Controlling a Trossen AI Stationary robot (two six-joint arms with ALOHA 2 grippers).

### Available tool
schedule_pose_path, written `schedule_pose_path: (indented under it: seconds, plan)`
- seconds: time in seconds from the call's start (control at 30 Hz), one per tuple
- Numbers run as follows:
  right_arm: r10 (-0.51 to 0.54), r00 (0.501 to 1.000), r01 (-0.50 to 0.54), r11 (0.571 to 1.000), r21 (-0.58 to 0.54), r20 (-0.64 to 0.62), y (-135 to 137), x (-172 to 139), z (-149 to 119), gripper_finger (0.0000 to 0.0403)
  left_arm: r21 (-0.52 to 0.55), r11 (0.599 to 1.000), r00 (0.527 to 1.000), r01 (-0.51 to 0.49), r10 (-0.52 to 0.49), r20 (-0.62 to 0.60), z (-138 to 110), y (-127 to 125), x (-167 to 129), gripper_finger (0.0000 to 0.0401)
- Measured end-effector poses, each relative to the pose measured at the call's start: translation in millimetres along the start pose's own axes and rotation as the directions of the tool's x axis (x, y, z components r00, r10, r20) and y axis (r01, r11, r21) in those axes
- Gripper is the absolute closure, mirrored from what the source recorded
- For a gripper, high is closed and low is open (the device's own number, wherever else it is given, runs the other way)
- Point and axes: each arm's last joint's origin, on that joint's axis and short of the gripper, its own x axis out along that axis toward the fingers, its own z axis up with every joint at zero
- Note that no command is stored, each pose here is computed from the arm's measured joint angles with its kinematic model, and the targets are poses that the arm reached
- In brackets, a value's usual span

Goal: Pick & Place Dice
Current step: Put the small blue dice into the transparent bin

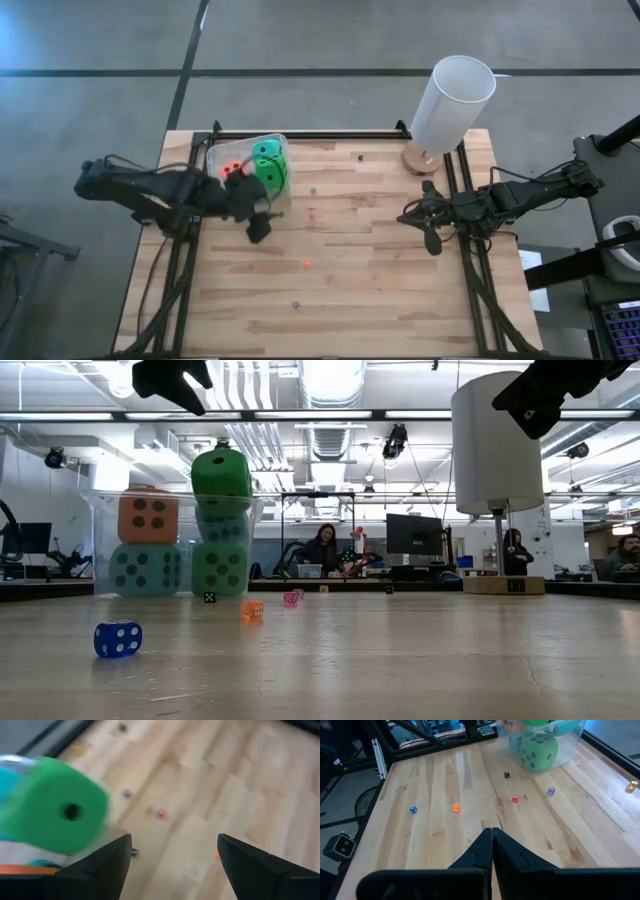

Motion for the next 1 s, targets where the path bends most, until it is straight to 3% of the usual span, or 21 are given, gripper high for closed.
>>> schedule_pose_path:
  seconds: [0.4,0.73,1.0]
  plan:
    - [0.0,1.0,0.0,1.0,0.0,-0.001,0,0,0,0.0394,0.186,0.965,0.981,0.184,-0.17,-0.089,-54,-76,9,0.0085]
    - [0.0,1.0,0.0,1.0,0.0,0.0,0,0,0,0.0394,0.319,0.907,0.949,0.274,-0.201,-0.244,-86,-121,43,0.0104]
    - [0.0,1.0,0.0,1.0,0.0,0.0,0,0,0,0.0394,0.418,0.856,0.943,0.304,-0.208,-0.26,-98,-143,76,0.0119]
